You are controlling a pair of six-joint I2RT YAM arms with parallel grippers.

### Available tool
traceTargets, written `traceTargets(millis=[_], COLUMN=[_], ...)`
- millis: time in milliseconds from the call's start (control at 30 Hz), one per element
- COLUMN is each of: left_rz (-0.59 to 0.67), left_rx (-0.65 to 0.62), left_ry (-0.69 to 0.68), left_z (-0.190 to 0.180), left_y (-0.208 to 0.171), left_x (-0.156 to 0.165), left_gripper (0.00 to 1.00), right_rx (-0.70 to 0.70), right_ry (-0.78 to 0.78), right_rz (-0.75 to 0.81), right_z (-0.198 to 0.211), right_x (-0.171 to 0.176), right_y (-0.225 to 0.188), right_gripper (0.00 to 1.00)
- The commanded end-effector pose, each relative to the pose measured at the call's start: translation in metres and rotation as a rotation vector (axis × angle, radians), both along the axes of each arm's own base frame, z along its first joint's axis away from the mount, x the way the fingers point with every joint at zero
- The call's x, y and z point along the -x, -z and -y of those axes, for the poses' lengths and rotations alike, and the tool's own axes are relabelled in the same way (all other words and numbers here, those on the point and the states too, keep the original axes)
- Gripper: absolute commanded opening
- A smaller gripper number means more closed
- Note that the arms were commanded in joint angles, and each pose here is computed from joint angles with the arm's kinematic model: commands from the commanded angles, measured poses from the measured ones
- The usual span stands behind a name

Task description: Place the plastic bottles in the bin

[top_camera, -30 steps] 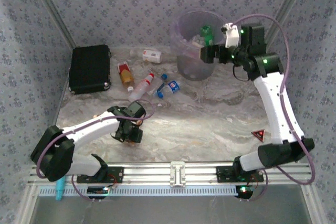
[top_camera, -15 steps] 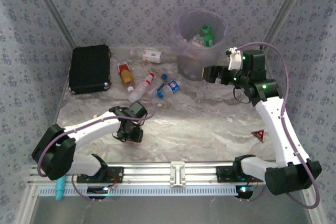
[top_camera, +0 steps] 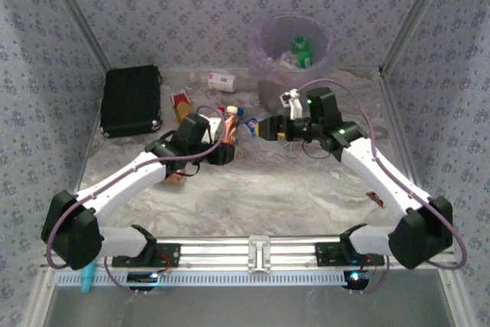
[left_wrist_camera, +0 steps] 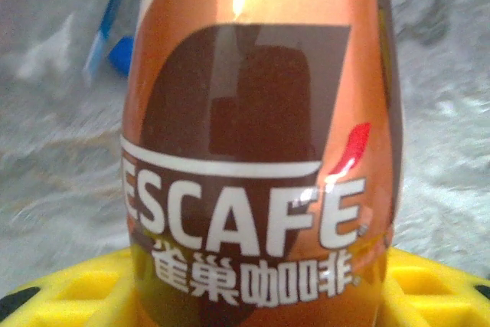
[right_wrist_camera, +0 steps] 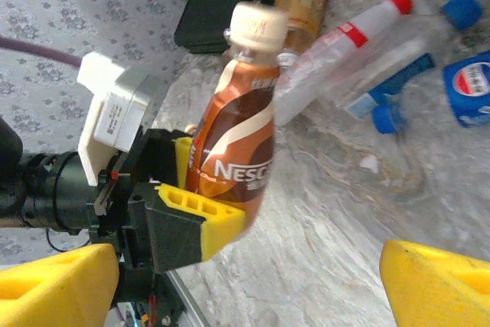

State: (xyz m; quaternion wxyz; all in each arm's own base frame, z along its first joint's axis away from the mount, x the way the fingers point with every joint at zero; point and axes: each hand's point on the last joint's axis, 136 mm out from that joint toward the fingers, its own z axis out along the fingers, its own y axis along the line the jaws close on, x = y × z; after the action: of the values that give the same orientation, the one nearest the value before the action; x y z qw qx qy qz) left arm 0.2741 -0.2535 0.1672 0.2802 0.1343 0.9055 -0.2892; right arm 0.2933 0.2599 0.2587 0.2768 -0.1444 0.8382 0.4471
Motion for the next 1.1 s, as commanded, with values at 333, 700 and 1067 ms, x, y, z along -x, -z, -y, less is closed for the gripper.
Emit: traceTargets(millis=[333, 700, 1067], left_rz=[0.097, 0.066, 0.075], left_rx=[0.392, 0.391, 0.349], left_ry=[0.262, 0.285, 0.235], left_z=[0.063, 0.074, 0.068], left_y=[-0.07, -0.063, -0.057], left_x=[0.001, 0.002, -0.005], left_gripper=[0.0, 0.0, 0.22], right_rx=[-0.091, -0.114, -0.101], right_ry=[-0.038, -0.052, -0.033], right_rz=[0.006, -0.01, -0.003], right_z=[-0.04, -0.045, -0.04], right_x=[-0.038, -0.047, -0.046], right_y=[0.004, 0.006, 0.003], right_gripper=[0.84, 0.71, 0.54])
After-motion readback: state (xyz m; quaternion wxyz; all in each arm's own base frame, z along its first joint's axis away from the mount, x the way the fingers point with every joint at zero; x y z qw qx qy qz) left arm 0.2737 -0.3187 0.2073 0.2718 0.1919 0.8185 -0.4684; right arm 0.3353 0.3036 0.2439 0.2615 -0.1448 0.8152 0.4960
